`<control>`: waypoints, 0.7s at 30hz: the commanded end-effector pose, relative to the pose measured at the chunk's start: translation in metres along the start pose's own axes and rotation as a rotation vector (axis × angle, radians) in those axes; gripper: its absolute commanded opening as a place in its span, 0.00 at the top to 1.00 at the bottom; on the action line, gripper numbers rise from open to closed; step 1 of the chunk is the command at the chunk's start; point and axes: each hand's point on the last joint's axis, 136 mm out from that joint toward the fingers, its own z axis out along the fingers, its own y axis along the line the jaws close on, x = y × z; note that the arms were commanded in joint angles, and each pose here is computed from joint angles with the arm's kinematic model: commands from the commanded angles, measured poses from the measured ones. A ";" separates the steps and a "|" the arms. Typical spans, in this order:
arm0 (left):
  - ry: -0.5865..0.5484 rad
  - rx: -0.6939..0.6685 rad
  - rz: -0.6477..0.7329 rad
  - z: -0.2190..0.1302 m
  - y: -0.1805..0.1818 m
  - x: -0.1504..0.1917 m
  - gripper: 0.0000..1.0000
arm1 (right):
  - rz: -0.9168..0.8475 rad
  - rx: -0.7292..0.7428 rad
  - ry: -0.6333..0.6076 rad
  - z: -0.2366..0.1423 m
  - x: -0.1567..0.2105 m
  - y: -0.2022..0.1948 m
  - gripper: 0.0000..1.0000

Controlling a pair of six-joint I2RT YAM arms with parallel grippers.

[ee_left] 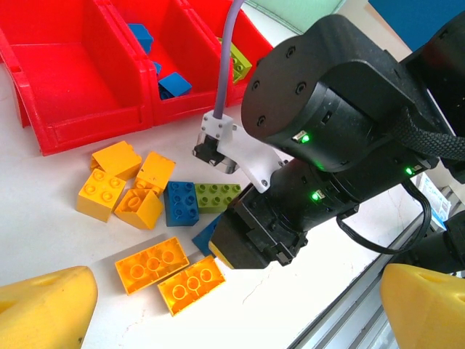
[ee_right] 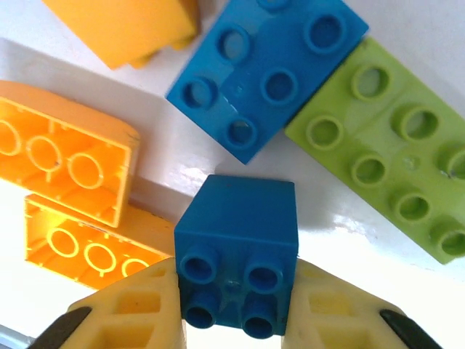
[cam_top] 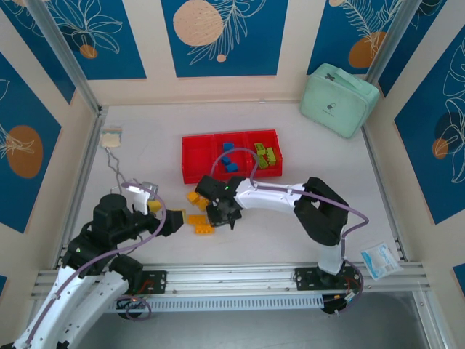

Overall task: Sort the legos into containers by color
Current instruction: Pick up the lego from the bottom-center of the table, then place the lego in the container.

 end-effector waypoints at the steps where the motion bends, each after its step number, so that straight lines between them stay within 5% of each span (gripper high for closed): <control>1: 0.002 0.004 -0.001 0.000 -0.001 0.001 0.01 | -0.057 -0.007 -0.010 -0.007 -0.002 0.008 0.76; 9: 0.004 0.002 0.000 0.000 -0.001 0.001 0.01 | -0.125 -0.021 -0.198 -0.077 -0.044 0.001 0.79; 21: -0.001 0.016 0.007 -0.001 -0.004 0.000 0.01 | -0.025 -0.113 -0.413 -0.132 -0.183 -0.059 0.80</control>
